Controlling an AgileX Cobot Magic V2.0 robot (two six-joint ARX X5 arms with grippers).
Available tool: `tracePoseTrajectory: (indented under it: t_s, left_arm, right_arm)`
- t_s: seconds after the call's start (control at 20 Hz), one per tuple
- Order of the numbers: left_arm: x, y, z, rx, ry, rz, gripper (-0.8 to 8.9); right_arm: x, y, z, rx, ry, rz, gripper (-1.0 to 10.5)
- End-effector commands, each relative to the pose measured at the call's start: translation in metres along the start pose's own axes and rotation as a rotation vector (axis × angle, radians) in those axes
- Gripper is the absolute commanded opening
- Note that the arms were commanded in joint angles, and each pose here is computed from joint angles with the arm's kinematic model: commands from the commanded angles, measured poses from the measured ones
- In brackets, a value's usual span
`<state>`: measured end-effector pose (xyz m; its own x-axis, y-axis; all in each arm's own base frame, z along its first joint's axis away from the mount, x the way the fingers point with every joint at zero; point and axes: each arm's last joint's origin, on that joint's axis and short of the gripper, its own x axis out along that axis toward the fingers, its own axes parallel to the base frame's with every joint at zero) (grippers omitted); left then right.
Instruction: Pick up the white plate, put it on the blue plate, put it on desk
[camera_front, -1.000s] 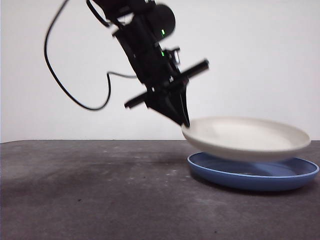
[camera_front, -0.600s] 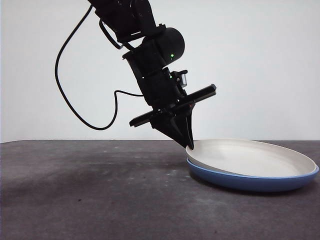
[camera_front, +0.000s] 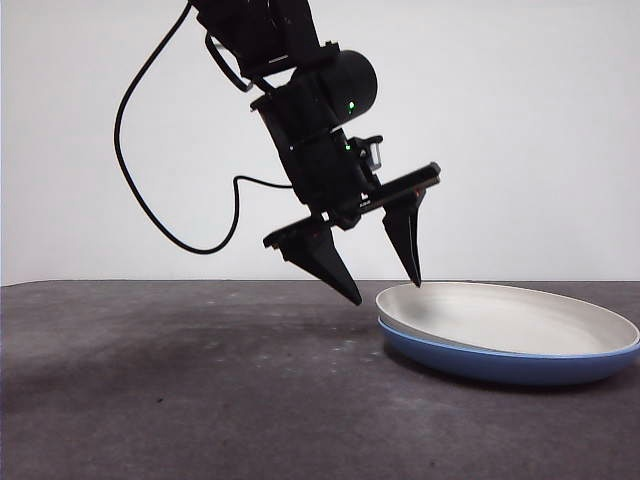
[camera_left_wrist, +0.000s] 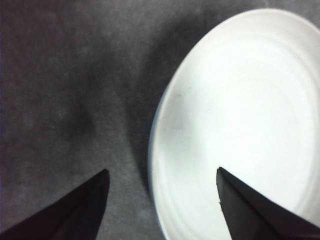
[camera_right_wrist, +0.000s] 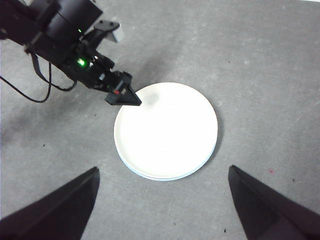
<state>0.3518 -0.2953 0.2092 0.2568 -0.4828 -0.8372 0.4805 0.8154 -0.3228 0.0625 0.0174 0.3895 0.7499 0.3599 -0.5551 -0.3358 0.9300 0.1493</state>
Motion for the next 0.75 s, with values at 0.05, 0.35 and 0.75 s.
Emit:
tracePoseTrajectory:
  t_s: [0.05,0.35,0.75]
  left_arm:
    - [-0.042,-0.013,0.014,0.064,-0.108,-0.031,3.48]
    - [-0.173,-0.015,0.014,0.111,-0.334,-0.012,3.43]
    - [-0.268,0.01,-0.043,0.097,-0.406,0.073,3.43]
  right_arm:
    - [-0.002,0.0,0.003,0.003,-0.012,-0.025,4.1]
    - [0.004,-0.002,0.003,0.003,0.009,-0.047,4.1]
    - [0.032,-0.009,-0.01,0.019,0.085,-0.047,4.1]
